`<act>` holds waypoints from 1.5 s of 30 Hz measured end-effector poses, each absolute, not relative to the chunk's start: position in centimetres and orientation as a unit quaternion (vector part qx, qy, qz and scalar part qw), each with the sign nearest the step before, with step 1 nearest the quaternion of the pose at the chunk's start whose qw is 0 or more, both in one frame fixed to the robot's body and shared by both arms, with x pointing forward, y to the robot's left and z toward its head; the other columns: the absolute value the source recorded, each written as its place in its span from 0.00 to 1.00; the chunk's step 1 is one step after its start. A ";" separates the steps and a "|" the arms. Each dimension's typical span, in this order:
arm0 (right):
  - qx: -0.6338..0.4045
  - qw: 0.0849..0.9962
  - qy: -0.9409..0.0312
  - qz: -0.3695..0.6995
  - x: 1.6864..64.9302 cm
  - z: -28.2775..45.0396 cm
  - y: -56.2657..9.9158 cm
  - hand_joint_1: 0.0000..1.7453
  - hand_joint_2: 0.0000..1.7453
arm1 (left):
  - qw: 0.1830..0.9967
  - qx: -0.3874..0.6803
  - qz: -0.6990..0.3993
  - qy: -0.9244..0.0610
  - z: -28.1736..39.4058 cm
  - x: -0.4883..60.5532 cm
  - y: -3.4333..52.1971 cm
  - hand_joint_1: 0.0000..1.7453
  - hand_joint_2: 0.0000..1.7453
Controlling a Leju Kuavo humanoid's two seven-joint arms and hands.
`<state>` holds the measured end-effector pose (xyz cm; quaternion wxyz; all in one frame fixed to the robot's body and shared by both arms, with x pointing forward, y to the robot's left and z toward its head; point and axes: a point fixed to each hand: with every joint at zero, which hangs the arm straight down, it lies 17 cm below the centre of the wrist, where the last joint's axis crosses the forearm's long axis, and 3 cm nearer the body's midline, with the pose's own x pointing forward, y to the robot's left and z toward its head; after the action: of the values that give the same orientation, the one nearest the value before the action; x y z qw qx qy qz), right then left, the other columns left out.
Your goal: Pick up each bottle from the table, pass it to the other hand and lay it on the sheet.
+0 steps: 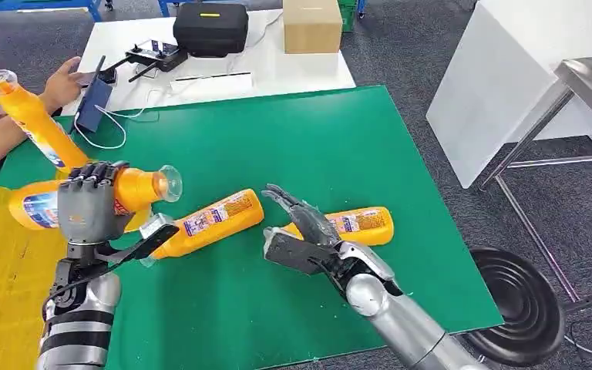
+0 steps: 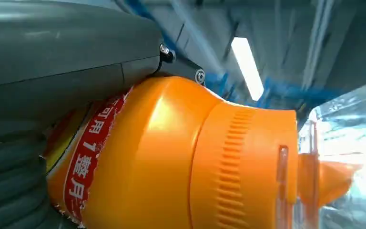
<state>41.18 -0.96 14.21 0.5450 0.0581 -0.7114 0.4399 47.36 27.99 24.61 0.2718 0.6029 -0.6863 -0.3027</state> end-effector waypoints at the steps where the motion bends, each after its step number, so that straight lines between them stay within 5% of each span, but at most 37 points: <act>1: 0.051 0.547 -0.708 0.445 41.3 13.9 -1.5 0.00 0.00 | 0.287 0.602 -0.318 -0.674 23.2 48.2 28.1 1.00 1.00; 11: -0.036 0.551 -0.677 0.486 41.9 11.7 -9.7 0.00 0.00 | 0.409 0.545 -0.463 -0.568 9.8 52.8 30.6 1.00 1.00; 12: -0.043 0.552 -0.674 0.489 42.0 11.7 -10.2 0.00 0.00 | 0.415 0.541 -0.469 -0.561 9.3 53.0 30.8 0.15 1.00; 13: -0.052 0.553 -0.672 0.491 42.2 11.7 -10.8 0.00 0.00 | 0.425 0.536 -0.479 -0.550 8.5 53.2 31.1 0.00 1.00; 41: -0.112 0.564 -0.631 0.521 42.8 9.8 -16.3 0.00 0.00 | 0.515 0.445 -0.494 -0.541 5.2 54.5 32.9 0.00 1.00; 42: -0.113 0.564 -0.627 0.524 42.9 9.6 -16.3 0.00 1.00 | 0.529 0.422 -0.492 -0.548 4.8 54.4 32.6 0.00 1.00; 45: -0.118 0.566 -0.613 0.538 43.7 8.8 -16.4 0.00 1.00 | 0.581 0.310 -0.488 -0.572 3.3 53.9 30.8 0.00 1.00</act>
<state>43.69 -16.40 8.76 0.5665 -0.1179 -0.6126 0.5385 53.94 30.80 3.33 0.5813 0.3100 -0.5724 -0.4882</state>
